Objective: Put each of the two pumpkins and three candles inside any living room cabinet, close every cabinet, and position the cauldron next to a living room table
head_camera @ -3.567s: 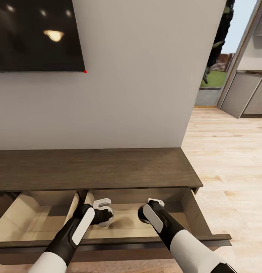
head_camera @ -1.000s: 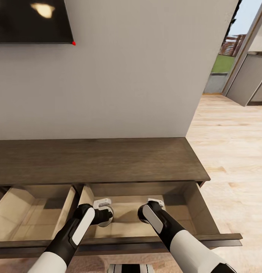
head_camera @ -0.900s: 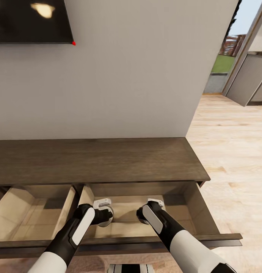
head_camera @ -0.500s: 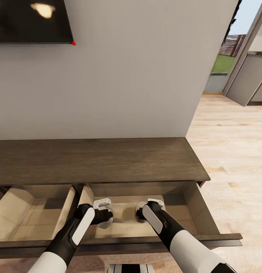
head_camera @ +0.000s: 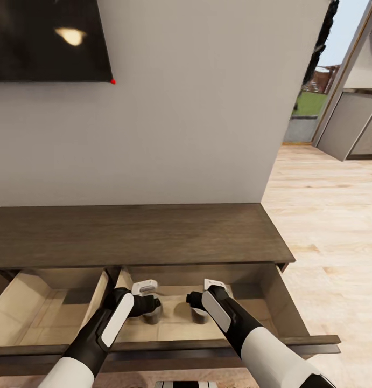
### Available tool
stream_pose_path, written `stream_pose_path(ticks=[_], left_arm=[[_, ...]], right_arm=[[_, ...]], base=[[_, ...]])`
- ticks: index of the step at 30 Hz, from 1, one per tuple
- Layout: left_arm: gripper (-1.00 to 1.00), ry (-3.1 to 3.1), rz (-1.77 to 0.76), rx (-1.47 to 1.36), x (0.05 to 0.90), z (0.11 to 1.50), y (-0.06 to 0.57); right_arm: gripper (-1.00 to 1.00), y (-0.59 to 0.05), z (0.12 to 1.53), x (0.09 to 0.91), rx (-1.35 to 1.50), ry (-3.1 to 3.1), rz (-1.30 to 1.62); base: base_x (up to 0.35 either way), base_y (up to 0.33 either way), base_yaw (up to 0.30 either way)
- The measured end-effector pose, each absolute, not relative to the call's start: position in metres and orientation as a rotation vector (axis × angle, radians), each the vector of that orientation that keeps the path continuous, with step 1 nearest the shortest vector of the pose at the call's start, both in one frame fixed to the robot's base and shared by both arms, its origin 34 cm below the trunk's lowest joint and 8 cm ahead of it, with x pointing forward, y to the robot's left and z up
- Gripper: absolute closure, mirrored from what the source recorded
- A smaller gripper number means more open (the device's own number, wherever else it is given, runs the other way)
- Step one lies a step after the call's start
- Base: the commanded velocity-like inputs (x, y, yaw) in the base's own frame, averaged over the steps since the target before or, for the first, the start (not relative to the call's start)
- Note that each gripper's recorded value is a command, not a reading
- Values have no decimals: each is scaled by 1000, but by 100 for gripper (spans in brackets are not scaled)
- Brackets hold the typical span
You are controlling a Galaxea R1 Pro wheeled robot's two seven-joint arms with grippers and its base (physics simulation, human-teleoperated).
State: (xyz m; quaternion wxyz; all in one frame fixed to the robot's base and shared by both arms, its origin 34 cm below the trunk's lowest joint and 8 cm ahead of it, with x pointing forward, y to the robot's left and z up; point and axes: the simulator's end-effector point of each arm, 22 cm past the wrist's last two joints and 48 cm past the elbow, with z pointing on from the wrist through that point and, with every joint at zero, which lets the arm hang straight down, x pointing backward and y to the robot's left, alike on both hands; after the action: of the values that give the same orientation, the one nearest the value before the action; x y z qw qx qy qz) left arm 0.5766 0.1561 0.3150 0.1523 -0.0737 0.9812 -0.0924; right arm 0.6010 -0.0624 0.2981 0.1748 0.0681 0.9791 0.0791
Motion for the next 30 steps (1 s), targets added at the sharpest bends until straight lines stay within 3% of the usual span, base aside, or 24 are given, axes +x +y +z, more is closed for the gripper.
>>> stream_pose_path(ticks=[30], left_arm=[[-100,2788,-272,-179,597,390,157]], right_arm=[[-100,-52,367,621,166,2735,286]], base=[[-42,0,0]])
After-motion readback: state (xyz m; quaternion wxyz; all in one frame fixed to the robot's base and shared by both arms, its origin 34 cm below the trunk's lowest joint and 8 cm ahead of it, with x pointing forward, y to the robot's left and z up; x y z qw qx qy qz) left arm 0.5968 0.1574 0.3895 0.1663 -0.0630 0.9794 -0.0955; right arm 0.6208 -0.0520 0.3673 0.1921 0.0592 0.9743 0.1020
